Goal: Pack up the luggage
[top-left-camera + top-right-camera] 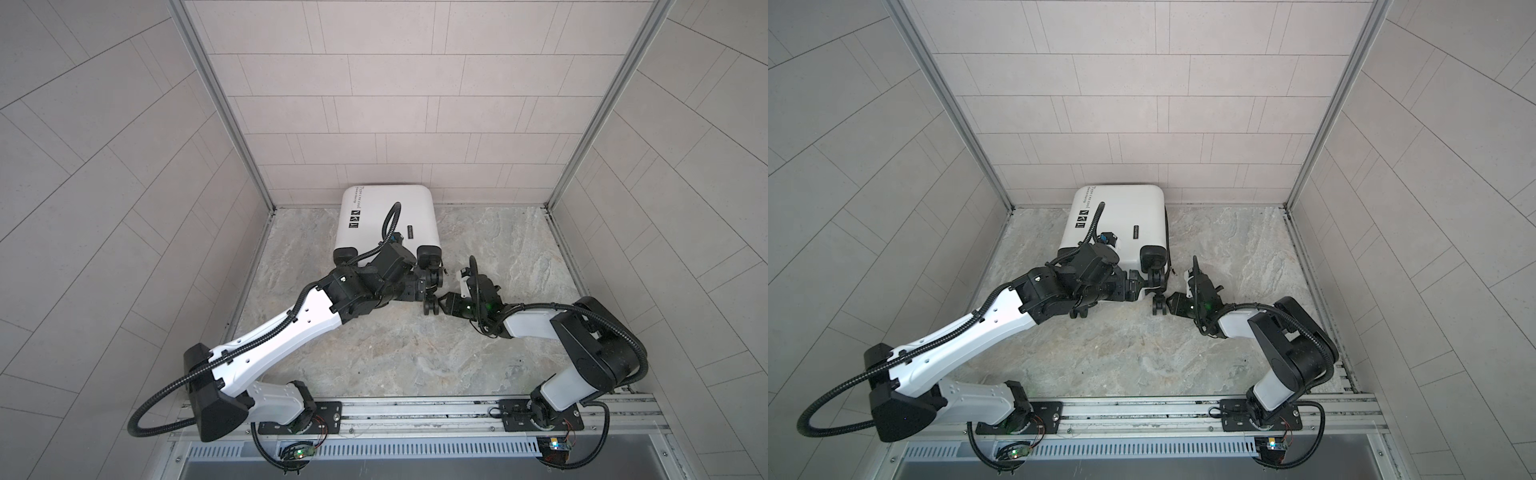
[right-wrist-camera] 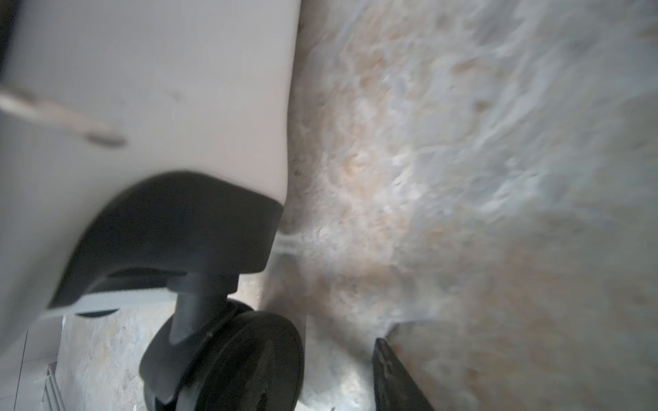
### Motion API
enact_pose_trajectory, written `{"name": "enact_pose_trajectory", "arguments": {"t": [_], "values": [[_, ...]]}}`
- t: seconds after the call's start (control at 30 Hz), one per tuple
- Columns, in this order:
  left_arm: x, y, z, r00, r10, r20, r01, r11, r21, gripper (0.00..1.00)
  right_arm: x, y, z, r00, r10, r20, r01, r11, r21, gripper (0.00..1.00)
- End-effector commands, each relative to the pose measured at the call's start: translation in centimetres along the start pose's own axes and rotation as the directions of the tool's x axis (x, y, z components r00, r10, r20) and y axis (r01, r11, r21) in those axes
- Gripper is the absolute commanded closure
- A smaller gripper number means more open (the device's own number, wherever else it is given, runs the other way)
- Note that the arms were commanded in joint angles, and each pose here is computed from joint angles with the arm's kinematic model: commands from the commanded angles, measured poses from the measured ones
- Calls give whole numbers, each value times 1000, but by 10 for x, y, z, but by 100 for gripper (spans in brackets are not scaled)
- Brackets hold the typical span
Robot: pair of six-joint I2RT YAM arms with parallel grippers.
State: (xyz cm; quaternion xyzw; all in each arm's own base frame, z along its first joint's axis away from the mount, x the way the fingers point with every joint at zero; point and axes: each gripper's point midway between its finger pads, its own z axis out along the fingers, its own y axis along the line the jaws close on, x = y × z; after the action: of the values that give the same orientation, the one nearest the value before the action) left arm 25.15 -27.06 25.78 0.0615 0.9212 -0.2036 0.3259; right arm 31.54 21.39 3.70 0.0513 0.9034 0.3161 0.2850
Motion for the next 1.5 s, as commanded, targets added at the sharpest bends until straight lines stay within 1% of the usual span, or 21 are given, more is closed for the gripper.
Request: {"name": "enact_pose_trajectory", "arguments": {"t": [0.0,0.1,0.2,0.23,0.33,0.43,0.67,0.8,0.9,1.0,1.1,1.17,1.23,1.3,1.47], "values": [[7,14,1,999,41,-20,-42,995,-90,10,5,33,4,1000,-4,11,5,998,-66,52],[11,21,-3,997,71,-28,-74,989,-130,9,11,55,9,999,-37,1,37,995,-92,52],[14,29,-4,995,93,-42,-99,981,-170,8,19,66,14,998,-53,-21,51,993,-104,51],[16,33,-3,994,101,-48,-109,977,-185,8,14,77,16,998,-61,-15,58,991,-119,51],[20,39,1,990,122,-70,-135,966,-222,8,17,77,17,998,-61,-22,58,992,-108,51],[20,39,7,988,133,-83,-149,961,-235,8,18,69,12,997,-78,-24,77,995,-65,49],[19,37,27,974,186,-129,-216,936,-278,8,8,54,-24,985,-172,-16,173,984,46,42],[15,35,37,970,199,-138,-231,929,-287,9,-1,47,-49,971,-239,-10,239,965,104,41],[13,34,48,970,190,-149,-226,934,-277,10,-8,40,-68,959,-282,-13,280,948,149,42],[10,32,57,971,185,-155,-221,938,-268,14,-17,30,-83,961,-278,-13,275,943,185,41],[8,36,65,972,170,-163,-210,938,-275,16,-30,10,-98,974,-227,1,219,940,261,41],[7,38,68,972,166,-167,-209,935,-287,17,-36,-1,-106,980,-201,-7,193,933,304,43],[7,40,72,971,166,-171,-211,932,-293,19,-38,-5,-110,980,-199,-19,195,930,311,51],[5,40,75,972,162,-172,-208,933,-294,21,-40,-8,-112,979,-203,-27,201,927,317,57],[3,34,83,971,159,-179,-205,938,-280,26,-41,-9,-115,976,-215,-19,210,925,317,58]]}}
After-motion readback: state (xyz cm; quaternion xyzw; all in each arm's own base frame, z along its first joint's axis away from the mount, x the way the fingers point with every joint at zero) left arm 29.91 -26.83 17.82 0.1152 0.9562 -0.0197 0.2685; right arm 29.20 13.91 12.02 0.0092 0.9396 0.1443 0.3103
